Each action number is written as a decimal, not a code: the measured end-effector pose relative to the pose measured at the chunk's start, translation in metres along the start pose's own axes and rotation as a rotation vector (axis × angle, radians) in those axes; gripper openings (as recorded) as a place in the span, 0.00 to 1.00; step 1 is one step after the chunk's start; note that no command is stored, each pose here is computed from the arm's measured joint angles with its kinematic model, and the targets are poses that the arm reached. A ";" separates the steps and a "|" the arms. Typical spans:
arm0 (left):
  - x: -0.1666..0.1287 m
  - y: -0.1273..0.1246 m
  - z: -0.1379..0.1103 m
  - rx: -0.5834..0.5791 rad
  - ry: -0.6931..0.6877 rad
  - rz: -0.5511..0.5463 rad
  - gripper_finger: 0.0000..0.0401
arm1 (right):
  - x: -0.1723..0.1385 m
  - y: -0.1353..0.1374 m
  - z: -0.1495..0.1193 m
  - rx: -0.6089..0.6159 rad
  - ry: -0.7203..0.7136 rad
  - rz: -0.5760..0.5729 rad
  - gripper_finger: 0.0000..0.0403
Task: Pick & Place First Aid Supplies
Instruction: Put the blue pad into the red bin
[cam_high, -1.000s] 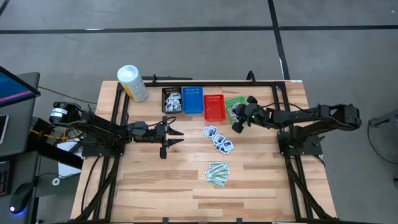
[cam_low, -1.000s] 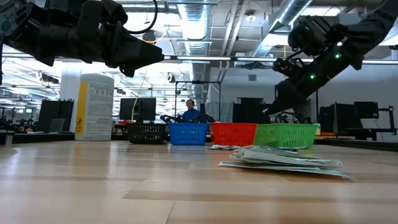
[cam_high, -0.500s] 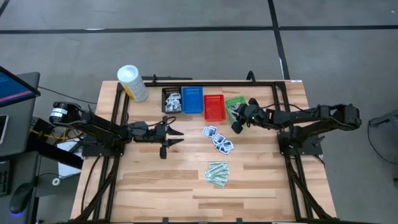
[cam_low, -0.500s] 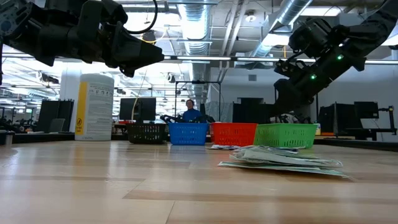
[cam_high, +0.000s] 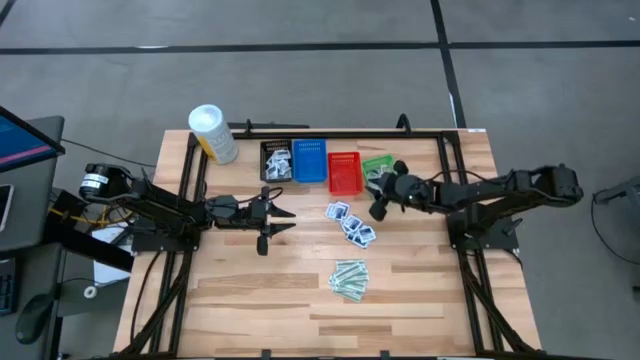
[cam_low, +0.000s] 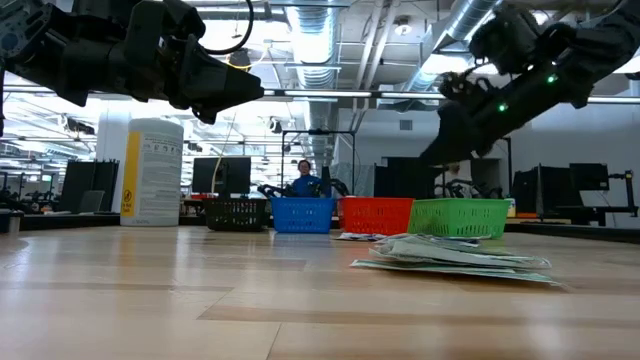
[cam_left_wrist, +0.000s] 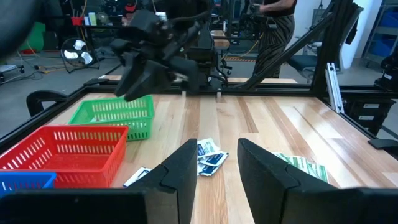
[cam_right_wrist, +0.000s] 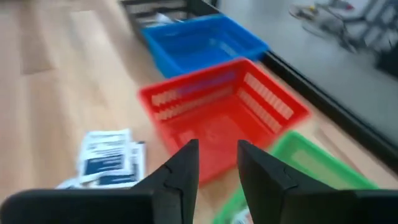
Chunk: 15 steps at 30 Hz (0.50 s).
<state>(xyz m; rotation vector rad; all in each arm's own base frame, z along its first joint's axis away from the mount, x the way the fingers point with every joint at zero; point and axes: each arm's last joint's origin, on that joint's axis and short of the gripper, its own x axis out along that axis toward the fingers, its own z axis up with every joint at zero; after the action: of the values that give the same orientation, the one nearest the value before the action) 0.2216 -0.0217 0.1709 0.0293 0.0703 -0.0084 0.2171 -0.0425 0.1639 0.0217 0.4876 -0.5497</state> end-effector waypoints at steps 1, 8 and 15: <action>0.000 0.000 0.000 0.001 0.000 0.000 0.29 | -0.001 0.004 0.000 -0.028 -0.010 0.017 0.25; 0.000 0.002 0.000 0.007 0.000 0.007 0.29 | -0.013 0.030 -0.002 -0.082 -0.033 0.136 0.24; 0.000 0.004 0.002 0.001 -0.020 0.018 0.29 | -0.029 0.055 -0.016 -0.076 0.054 0.246 0.24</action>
<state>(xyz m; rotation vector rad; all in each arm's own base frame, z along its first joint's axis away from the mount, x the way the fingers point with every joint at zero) 0.2221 -0.0177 0.1729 0.0308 0.0496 0.0098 0.2161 0.0212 0.1571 0.0238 0.5490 -0.2895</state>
